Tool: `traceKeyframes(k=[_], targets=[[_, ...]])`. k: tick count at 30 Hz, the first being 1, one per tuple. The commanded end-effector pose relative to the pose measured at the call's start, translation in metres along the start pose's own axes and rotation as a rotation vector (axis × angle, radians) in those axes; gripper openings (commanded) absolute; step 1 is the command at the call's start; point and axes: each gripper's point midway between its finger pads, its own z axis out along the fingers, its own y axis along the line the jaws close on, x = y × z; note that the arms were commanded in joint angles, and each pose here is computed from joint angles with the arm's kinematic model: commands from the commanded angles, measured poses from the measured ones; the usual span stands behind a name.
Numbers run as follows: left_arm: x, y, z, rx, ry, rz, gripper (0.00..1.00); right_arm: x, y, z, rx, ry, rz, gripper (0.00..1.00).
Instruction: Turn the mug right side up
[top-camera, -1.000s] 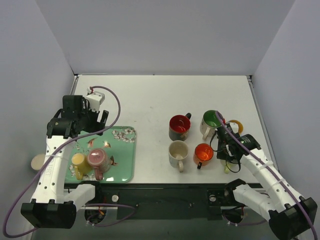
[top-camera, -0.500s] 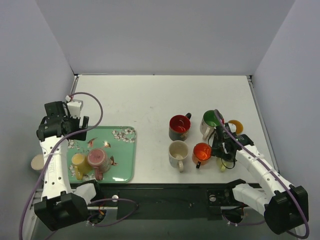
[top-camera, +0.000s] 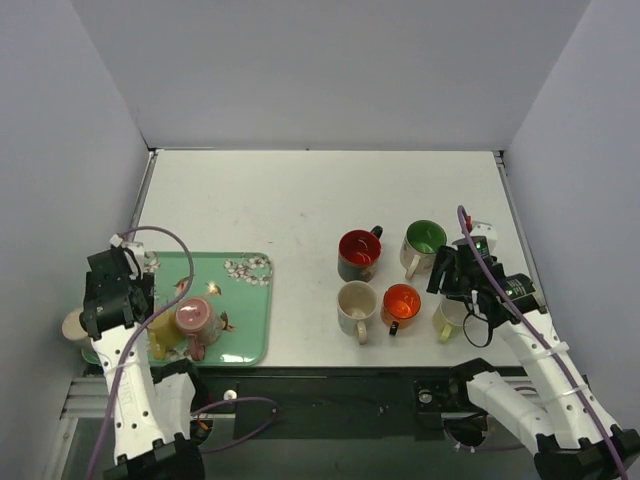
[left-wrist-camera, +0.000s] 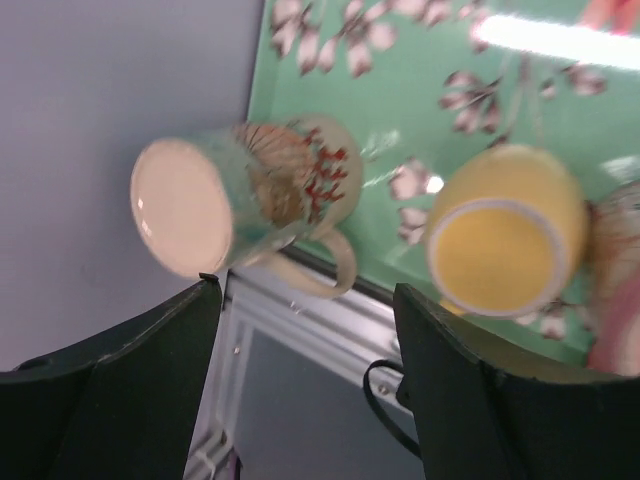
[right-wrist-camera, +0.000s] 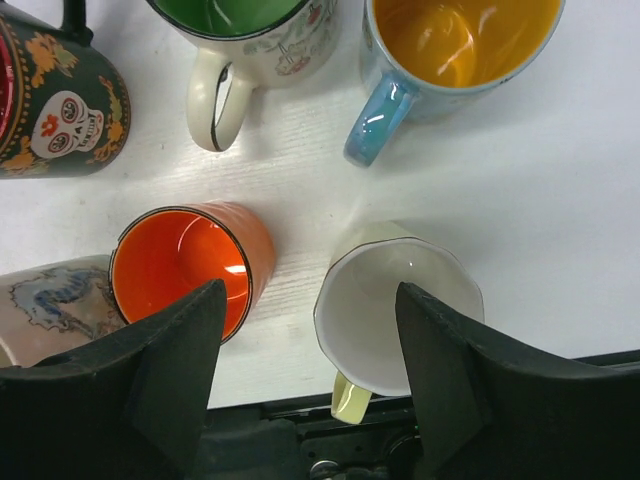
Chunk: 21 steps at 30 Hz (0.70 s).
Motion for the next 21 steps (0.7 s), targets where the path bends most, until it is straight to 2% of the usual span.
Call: traceKeyframes(k=[1, 5, 7, 11, 16, 21], targets=[[0.039, 0.039, 0.007, -0.209, 0.154, -0.023, 0.79, -0.001, -0.003, -0.014, -0.015, 0.008, -0.078, 0.64], [0.066, 0.042, 0.025, -0.175, 0.228, -0.208, 0.71, -0.004, 0.005, -0.021, -0.05, -0.03, -0.108, 0.64], [0.074, 0.048, 0.028, -0.196, 0.206, -0.277, 0.7, -0.005, 0.008, -0.024, -0.061, -0.046, -0.128, 0.64], [0.085, 0.05, 0.024, -0.231, 0.157, -0.31, 0.7, -0.007, 0.013, -0.029, -0.067, -0.074, -0.174, 0.64], [0.103, 0.036, 0.046, -0.17, 0.213, -0.332, 0.73, -0.011, 0.009, -0.033, -0.051, -0.109, -0.176, 0.64], [0.1, 0.038, 0.072, -0.144, 0.177, -0.421, 0.73, -0.012, 0.009, -0.037, -0.058, -0.127, -0.184, 0.64]])
